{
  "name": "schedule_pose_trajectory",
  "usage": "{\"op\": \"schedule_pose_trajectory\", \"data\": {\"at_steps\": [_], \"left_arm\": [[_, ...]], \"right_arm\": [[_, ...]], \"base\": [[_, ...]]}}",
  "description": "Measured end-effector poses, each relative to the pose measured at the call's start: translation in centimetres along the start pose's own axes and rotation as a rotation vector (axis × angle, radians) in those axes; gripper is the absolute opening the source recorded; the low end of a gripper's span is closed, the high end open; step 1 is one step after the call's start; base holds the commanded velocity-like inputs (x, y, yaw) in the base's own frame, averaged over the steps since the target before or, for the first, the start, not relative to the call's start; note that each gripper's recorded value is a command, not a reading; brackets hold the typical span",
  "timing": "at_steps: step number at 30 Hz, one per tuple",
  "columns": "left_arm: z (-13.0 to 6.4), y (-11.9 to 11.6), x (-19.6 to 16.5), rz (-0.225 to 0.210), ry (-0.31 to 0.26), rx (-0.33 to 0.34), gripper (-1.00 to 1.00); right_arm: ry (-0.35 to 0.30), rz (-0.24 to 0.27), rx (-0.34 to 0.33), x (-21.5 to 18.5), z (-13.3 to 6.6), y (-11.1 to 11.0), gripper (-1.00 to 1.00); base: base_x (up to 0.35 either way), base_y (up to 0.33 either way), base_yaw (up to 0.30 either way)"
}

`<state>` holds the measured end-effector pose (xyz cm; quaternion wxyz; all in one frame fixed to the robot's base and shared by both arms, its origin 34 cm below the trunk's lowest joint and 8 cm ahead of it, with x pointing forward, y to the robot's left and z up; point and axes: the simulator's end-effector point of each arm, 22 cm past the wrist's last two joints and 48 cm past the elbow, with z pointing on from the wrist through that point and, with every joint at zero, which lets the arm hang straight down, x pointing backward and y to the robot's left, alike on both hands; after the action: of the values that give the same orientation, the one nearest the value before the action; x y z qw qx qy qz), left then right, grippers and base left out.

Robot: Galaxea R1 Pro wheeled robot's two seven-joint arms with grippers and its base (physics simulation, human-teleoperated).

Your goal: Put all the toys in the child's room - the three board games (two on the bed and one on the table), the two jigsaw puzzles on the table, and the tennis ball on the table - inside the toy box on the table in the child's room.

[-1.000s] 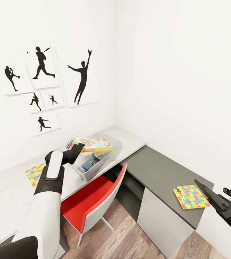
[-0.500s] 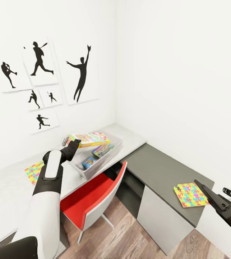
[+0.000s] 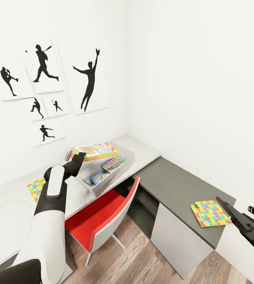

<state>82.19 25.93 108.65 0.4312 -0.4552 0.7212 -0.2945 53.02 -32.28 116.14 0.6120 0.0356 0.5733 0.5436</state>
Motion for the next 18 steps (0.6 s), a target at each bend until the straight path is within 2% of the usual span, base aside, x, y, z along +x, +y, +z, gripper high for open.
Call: {"op": "schedule_pose_trajectory", "data": {"at_steps": [11, 18], "left_arm": [[0.04, 0.01, -0.5, -0.014, -0.027, 0.003, -1.0], [0.16, 0.38, -0.21, -0.004, -0.024, -0.014, -1.0]], "right_arm": [[-0.001, 0.002, 0.0, 0.06, 0.03, 0.0, 1.0], [-0.001, 0.001, 0.0, 0.03, 0.0, 0.03, 1.0]], "base": [[0.003, 0.0, 0.0], [0.168, -0.022, 0.0]]}}
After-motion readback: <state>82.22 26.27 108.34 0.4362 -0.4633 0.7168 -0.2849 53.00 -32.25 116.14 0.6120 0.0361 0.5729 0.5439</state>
